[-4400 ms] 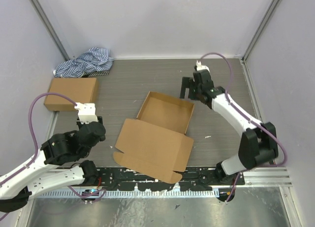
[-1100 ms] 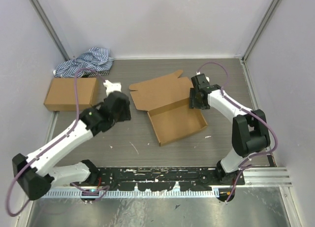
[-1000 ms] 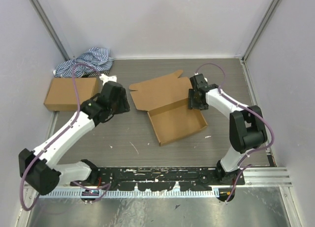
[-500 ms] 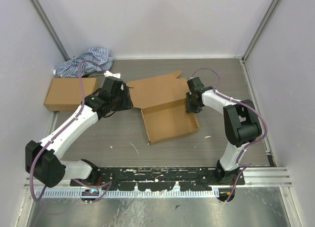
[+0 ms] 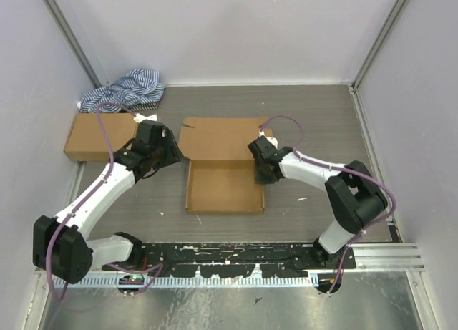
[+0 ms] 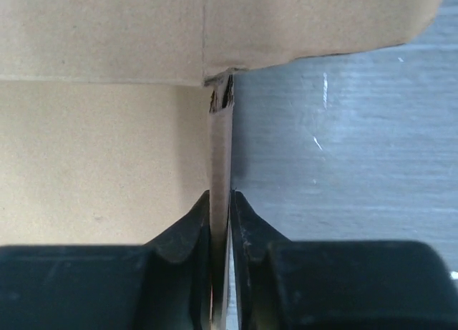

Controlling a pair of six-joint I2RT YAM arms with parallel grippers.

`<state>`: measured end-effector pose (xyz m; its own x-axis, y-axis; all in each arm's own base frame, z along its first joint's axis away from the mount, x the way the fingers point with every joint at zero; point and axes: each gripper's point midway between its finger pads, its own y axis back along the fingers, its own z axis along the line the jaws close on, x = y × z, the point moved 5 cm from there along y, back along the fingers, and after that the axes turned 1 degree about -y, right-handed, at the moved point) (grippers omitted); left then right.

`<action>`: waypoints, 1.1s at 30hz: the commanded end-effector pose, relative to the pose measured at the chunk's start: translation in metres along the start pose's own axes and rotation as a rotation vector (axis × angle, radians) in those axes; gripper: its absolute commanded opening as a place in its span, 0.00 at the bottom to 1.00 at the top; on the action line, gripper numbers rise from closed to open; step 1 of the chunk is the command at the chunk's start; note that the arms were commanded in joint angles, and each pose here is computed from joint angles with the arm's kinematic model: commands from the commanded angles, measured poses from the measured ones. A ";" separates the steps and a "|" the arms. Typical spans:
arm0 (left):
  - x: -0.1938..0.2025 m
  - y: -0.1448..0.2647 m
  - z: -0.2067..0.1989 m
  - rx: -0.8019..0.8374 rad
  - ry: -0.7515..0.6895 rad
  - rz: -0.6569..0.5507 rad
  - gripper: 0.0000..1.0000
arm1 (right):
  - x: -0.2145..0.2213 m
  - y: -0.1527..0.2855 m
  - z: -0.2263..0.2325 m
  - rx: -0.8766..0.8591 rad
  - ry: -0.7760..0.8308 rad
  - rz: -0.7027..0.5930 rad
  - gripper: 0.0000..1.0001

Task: Fold the paper box

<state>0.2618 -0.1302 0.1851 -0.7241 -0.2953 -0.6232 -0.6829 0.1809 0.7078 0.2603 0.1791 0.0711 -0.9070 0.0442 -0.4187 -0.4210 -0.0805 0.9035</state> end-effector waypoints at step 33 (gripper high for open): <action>-0.090 -0.170 0.022 0.221 0.319 0.109 0.53 | -0.151 -0.015 -0.046 -0.412 -0.162 -0.156 0.85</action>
<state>0.4271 -0.1016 0.1059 -0.7445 -0.5383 -0.3949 -0.6150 0.3229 0.7194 0.3804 0.1117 0.0996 -0.8594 0.2532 -0.4443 -0.5085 -0.3319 0.7945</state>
